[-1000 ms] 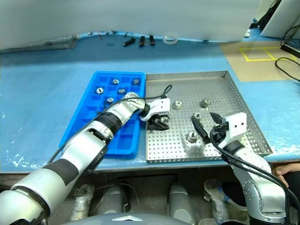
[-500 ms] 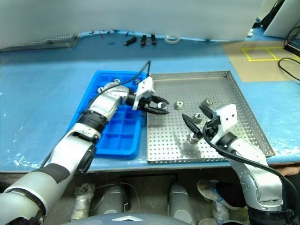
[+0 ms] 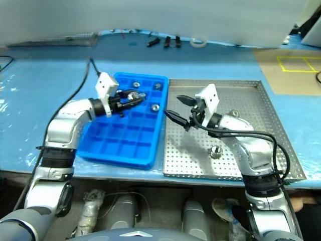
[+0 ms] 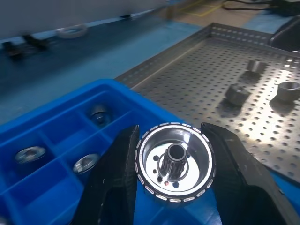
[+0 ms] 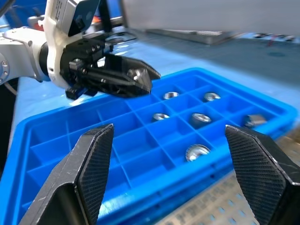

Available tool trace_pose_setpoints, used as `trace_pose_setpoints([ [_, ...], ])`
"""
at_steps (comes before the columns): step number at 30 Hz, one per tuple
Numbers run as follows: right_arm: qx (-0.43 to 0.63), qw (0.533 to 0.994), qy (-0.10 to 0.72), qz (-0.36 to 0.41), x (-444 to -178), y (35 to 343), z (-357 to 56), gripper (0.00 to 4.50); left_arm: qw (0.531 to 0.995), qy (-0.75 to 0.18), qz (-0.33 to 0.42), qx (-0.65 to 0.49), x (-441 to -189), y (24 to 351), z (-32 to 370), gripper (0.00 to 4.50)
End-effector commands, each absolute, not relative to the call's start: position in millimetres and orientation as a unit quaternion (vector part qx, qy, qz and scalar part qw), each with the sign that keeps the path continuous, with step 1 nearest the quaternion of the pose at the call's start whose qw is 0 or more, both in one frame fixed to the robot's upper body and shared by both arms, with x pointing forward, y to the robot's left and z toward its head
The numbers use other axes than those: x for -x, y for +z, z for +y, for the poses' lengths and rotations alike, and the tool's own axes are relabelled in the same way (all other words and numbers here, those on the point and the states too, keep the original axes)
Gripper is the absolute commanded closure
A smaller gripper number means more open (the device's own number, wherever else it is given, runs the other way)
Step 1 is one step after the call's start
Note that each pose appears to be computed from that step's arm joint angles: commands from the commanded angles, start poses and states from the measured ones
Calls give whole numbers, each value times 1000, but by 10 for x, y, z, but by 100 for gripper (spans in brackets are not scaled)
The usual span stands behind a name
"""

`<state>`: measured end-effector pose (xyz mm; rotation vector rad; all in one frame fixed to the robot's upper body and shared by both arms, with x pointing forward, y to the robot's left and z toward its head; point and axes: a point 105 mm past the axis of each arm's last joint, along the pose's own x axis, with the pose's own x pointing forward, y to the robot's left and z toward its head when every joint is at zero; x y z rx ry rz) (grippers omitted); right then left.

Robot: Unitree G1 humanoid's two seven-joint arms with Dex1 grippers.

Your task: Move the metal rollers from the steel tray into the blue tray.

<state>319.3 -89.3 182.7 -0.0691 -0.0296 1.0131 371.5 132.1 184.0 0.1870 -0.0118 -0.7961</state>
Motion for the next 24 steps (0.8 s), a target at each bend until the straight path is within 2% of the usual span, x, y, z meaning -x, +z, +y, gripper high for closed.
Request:
trace_pose_setpoints([
  [1, 55, 847, 528, -37, -3186, 1917, -721, 54, 944, -316, -18, -96, -3688, 1862, 1574, 280],
  [9, 64, 835, 544, -48, -3282, 1963, -616, 54, 967, -233, 21, -98, -3688, 1543, 1835, 280],
  [19, 69, 838, 539, -42, -3266, 1938, -684, 54, 961, -256, 26, -104, -3721, 1464, 1606, 280],
  [24, 65, 842, 533, -42, -3244, 1924, -684, 54, 959, -257, 38, -111, -3764, 1436, 1623, 280],
])
